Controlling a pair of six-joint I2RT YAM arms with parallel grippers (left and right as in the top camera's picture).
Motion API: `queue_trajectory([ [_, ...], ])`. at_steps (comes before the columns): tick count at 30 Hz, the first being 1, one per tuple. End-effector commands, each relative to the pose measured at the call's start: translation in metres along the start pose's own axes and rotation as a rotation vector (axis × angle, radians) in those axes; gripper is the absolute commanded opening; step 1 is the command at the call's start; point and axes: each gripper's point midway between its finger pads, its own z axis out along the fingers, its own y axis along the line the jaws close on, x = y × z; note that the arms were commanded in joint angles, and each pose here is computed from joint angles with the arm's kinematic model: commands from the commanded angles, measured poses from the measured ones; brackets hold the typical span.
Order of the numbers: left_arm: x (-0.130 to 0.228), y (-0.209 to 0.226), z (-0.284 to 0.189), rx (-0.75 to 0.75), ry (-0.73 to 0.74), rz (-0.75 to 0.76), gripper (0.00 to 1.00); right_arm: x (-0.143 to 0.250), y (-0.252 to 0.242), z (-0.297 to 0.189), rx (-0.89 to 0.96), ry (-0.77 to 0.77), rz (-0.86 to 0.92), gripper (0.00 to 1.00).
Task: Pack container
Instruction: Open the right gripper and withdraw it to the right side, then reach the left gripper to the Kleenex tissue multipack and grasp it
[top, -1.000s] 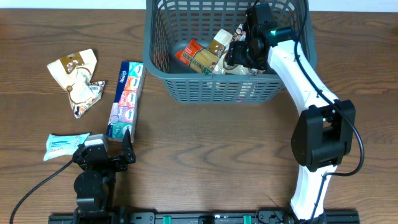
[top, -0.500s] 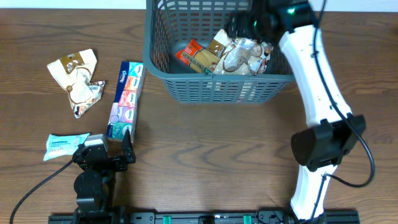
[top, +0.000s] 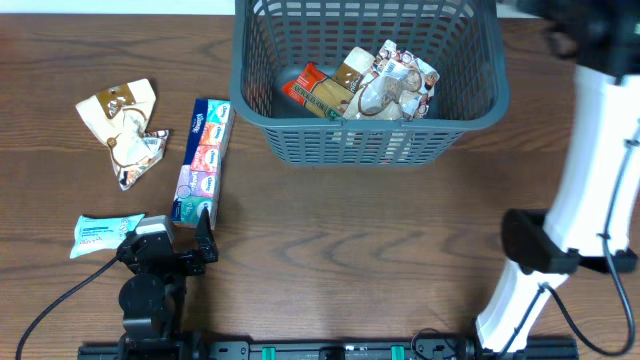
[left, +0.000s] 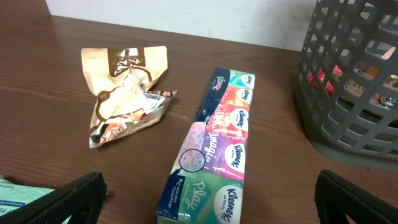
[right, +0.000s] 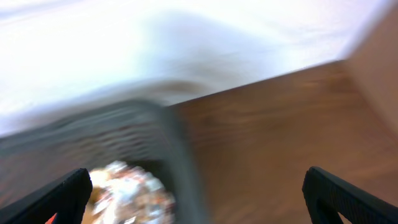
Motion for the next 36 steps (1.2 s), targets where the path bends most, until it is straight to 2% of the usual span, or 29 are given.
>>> queue_trajectory([
  [1, 0.011, 0.003, 0.002, -0.010, 0.025, 0.006, 0.99, -0.013, -0.061, -0.024, 0.137, -0.045, 0.058, 0.99],
  [6, 0.011, 0.003, 0.002, -0.009, 0.025, 0.006, 0.99, 0.008, -0.128, -0.019, 0.286, 0.057, 0.147, 0.99],
  [12, 0.011, 0.003, 0.002, -0.010, 0.026, 0.006, 0.99, 0.038, -0.167, 0.005, 0.377, 0.189, 0.204, 0.99],
  [23, 0.011, 0.003, 0.002, -0.009, 0.025, 0.006, 0.99, 0.106, -0.182, 0.061, 0.437, 0.435, 0.217, 0.99],
  [36, 0.011, 0.003, 0.002, -0.009, 0.025, 0.006, 0.99, 0.125, -0.183, 0.068, 0.447, 0.501, 0.206, 0.99],
])
